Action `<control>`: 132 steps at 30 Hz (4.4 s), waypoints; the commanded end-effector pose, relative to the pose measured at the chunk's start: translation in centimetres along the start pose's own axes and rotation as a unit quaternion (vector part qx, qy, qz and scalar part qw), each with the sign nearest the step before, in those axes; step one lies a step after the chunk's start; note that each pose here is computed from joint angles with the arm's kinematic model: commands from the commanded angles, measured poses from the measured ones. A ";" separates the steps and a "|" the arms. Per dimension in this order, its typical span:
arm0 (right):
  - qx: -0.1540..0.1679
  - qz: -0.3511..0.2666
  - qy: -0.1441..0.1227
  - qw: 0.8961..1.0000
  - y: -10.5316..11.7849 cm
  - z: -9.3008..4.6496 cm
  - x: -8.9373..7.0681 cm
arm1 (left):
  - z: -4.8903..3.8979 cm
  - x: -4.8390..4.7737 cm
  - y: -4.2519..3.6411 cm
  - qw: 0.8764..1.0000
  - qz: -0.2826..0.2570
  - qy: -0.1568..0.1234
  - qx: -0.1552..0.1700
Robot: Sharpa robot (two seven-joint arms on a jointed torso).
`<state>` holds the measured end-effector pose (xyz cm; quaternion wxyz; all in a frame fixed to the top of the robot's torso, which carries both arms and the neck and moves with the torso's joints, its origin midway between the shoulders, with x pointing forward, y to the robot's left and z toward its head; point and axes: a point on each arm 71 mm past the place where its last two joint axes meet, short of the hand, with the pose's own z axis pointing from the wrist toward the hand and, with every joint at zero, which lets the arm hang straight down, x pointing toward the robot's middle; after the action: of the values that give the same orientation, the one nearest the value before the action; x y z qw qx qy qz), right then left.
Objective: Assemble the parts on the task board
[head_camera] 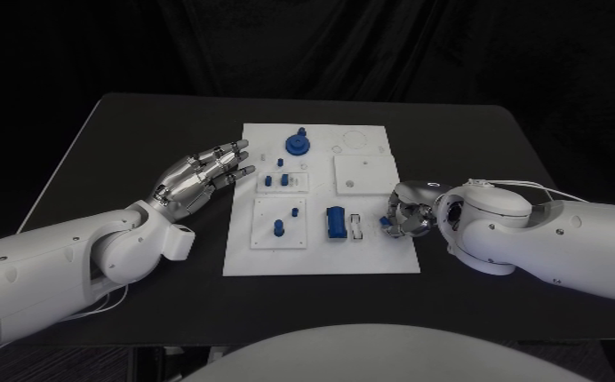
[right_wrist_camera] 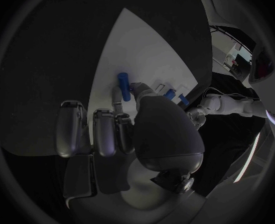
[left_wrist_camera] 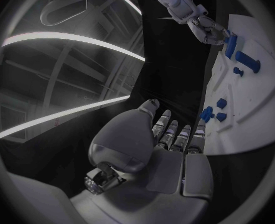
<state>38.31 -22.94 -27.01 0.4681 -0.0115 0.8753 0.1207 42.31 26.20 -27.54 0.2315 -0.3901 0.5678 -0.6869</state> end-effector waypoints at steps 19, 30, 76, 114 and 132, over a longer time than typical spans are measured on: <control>-0.022 0.267 0.020 0.963 0.8 -0.3 0.9 | -0.09 0.22 0.11 1.000 -0.009 0.006 0.002; -0.023 0.297 0.049 0.953 1.5 0.2 1.3 | 0.03 0.40 0.18 1.000 -0.010 0.008 0.001; -0.025 0.238 0.018 0.971 1.3 0.7 0.8 | 0.02 0.29 0.27 1.000 -0.011 0.009 -0.003; -0.011 0.210 0.062 0.976 0.3 -0.9 2.2 | -0.25 0.02 0.30 1.000 -0.010 0.006 -0.004; -0.001 0.206 0.071 0.976 0.3 0.0 3.0 | -0.25 0.02 0.42 1.000 -0.011 0.007 -0.006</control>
<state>36.76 -22.25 -29.18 0.3745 0.1619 0.8853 0.2232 42.13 26.37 -27.97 0.2240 -0.3940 0.5734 -0.6825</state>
